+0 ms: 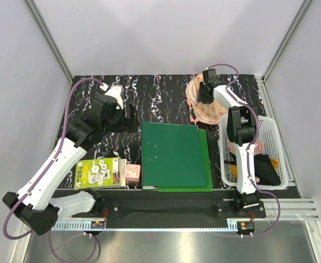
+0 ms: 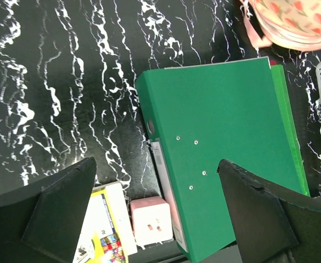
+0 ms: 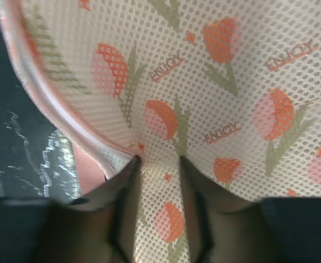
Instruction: Place the bra in the laundry bag and zip it closed
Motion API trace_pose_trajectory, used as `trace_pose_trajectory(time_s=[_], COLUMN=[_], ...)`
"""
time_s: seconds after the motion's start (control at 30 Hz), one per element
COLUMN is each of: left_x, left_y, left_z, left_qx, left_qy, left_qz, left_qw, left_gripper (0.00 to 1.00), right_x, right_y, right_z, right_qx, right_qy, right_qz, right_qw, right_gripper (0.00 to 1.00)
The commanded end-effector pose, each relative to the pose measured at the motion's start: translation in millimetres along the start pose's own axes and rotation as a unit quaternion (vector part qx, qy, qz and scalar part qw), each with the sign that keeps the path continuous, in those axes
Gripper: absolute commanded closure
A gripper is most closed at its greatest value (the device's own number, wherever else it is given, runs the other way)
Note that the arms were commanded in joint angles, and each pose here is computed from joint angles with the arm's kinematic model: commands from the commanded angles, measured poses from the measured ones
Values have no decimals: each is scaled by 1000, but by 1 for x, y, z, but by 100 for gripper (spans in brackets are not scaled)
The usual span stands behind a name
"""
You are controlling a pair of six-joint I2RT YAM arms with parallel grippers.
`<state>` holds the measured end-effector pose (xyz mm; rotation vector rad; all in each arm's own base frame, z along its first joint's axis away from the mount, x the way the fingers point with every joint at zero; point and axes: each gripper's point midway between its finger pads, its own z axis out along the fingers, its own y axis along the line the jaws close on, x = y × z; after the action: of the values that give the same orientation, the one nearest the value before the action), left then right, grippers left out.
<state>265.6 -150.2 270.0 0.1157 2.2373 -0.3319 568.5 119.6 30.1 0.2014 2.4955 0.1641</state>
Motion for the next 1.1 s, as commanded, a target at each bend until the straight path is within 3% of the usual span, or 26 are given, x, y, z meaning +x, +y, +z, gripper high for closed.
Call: trace_pose_trajectory(time_s=[0.0,0.03,0.17,0.33,0.47,0.7,0.8,0.93,1.07], left_x=[-4,-3,3,-9,-10,-2,-2,-5,-7], left_y=[-8,-3,7,28,19,37,60,70,76], left_z=[7,13,32,60,74,81,82,89,107], left_qx=[19,12,10,-11,24,26,20,21,24], left_qy=[14,22,55,52,79,64,51,47,57], left_qz=[-44,-60,-132,-189,-221,-271,-302,-306,-312], left_qw=[999,998,990,981,972,960,952,951,948], left_gripper=[1,1,3,7,14,14,14,14,15], right_x=[-22,-27,-28,-35,-44,-42,-56,-69,-86], right_y=[39,54,99,160,174,263,296,304,283], right_z=[-4,-9,-22,-66,-89,-149,-182,-188,-178], right_qx=[-17,-40,-105,-191,-216,-351,-397,-408,-409], right_qy=[-42,-45,-31,-11,-12,74,84,94,93], right_qz=[21,24,71,140,165,244,275,340,384], right_qw=[999,998,991,972,962,901,872,842,823], right_gripper=[69,79,100,100,100,100,100,100,100])
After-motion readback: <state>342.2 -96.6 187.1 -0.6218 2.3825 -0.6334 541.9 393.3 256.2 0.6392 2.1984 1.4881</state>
